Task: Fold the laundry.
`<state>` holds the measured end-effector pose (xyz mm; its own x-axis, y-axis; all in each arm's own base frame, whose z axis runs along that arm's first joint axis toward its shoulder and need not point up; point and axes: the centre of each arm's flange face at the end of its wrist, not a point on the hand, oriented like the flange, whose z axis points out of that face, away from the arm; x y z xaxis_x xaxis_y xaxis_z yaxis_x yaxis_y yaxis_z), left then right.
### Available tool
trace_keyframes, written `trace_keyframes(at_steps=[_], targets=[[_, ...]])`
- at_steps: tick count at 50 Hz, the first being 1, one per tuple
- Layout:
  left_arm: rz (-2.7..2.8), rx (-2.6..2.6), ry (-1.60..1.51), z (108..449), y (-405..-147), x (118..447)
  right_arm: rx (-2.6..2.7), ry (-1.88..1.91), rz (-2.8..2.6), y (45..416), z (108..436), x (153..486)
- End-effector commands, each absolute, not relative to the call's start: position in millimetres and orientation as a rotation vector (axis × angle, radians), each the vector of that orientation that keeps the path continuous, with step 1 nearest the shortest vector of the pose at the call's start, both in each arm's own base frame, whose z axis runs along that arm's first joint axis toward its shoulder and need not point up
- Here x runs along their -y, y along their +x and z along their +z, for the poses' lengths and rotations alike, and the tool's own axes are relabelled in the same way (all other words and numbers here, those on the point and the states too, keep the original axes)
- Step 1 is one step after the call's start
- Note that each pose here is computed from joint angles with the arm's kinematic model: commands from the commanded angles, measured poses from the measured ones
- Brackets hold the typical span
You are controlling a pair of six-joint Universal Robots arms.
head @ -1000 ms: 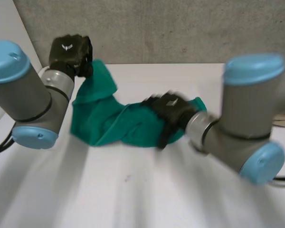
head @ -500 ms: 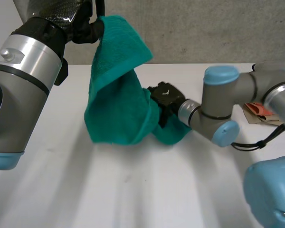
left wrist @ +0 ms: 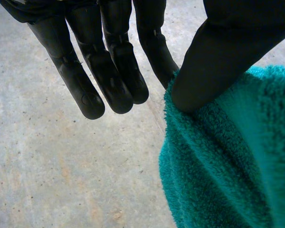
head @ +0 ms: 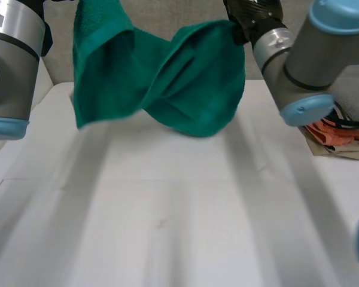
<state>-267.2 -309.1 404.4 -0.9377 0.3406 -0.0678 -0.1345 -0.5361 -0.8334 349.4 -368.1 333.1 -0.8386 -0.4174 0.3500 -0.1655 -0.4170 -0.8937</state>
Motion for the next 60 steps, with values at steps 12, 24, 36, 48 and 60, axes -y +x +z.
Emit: trace_keyframes(at_steps=[12, 24, 36, 48, 60], targets=[[2.434, 1.430, -0.355, 368.8, -280.4, 323.0, -1.856, -1.578, -1.457, 328.1, 168.2, 201.1], [2.402, 1.383, -0.379, 377.6, -292.3, 302.2, -2.053, -1.096, -1.882, 316.2, 237.0, 300.3], [2.321, 1.138, -0.467, 432.0, -303.5, 224.9, -1.786, -1.134, -1.814, 355.4, 233.3, 349.3], [2.244, 1.054, -0.502, 446.0, -299.4, 185.1, -1.526, -1.327, -1.380, 405.5, 144.4, 317.5], [2.295, 1.157, -0.486, 430.5, -285.2, 219.7, -1.567, -1.133, -1.722, 410.2, 182.1, 359.7]])
